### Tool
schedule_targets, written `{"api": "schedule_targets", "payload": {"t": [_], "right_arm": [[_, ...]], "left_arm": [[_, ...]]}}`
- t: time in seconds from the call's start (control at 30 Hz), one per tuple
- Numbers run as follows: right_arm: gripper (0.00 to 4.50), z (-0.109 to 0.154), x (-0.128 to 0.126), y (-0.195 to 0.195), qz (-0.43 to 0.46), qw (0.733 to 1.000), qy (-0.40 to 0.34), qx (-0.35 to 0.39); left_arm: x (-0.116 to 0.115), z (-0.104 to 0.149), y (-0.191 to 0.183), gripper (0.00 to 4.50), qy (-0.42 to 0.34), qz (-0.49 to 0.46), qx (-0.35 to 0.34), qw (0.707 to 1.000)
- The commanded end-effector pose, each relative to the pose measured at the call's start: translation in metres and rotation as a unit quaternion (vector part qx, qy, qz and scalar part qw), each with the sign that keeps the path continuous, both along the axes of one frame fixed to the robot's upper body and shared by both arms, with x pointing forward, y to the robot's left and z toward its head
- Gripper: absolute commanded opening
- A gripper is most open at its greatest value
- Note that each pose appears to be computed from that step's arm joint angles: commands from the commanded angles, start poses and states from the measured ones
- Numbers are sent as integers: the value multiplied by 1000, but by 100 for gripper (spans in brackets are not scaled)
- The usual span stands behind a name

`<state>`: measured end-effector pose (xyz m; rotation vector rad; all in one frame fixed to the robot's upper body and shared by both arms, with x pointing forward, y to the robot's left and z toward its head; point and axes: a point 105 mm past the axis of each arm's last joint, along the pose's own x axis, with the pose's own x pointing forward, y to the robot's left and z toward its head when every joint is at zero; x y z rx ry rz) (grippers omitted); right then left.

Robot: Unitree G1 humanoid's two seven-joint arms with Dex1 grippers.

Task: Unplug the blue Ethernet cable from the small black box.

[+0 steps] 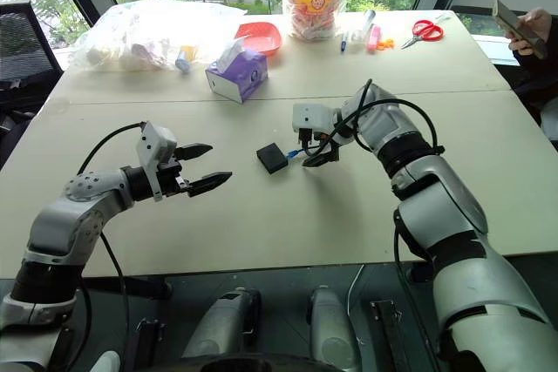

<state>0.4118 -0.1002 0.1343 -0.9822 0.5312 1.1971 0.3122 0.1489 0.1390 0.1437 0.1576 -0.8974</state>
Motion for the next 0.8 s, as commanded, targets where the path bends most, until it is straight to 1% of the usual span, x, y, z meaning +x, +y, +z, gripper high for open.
{"api": "schedule_targets", "payload": {"t": [0.03, 0.1, 0.2, 0.23, 0.27, 0.33, 0.4, 0.43, 0.47, 0.5, 0.53, 0.57, 0.6, 0.67, 0.7, 0.8], "right_arm": [[424, 3, 1, 9, 13, 1000, 12, -5], [366, -1, 1, 13, 18, 1000, 19, -16], [218, 0, -3, 26, 21, 999, 48, 6], [175, 1, -5, 30, 24, 998, 59, 16], [111, 2, -6, 34, 29, 997, 64, 20], [8, 3, -7, 41, 39, 997, 63, 20], [3, 10, -4, 43, 49, 998, 30, 23], [3, 21, 4, 42, 50, 998, -33, 30], [3, 30, 9, 41, 50, 995, -78, 37], [3, 42, 14, 39, 46, 988, -139, 57], [3, 50, 16, 38, 42, 981, -177, 71], [3, 55, 16, 36, 39, 975, -200, 83], [3, 60, 13, 32, 41, 969, -225, 90], [3, 69, -2, 12, 46, 947, -307, 88], [3, 73, -9, 6, 47, 937, -335, 85], [3, 79, -34, -8, 33, 917, -387, 89]], "left_arm": [[-2, 16, 2, 450, -36, 9, -1, 999], [-2, 16, 4, 450, -38, 15, -1, 999], [-3, 16, 5, 450, -40, 20, -1, 999], [-2, 16, 5, 450, -41, 22, 0, 999], [-2, 16, 5, 450, -42, 24, -1, 999], [-1, 16, 6, 450, -42, 26, -1, 999], [1, 17, 5, 450, -41, 25, -3, 999], [5, 18, 4, 450, -37, 25, -11, 999], [7, 18, 3, 450, -34, 25, -16, 999], [12, 19, 1, 450, -26, 26, -34, 999], [15, 19, 0, 450, -19, 25, -46, 998], [17, 19, -1, 450, -14, 26, -52, 998], [20, 18, -2, 450, -9, 25, -56, 998], [27, 23, -10, 450, 2, 7, -71, 997], [29, 25, -13, 450, 5, 1, -77, 997], [36, 39, -24, 450, 18, -28, -106, 994]]}}
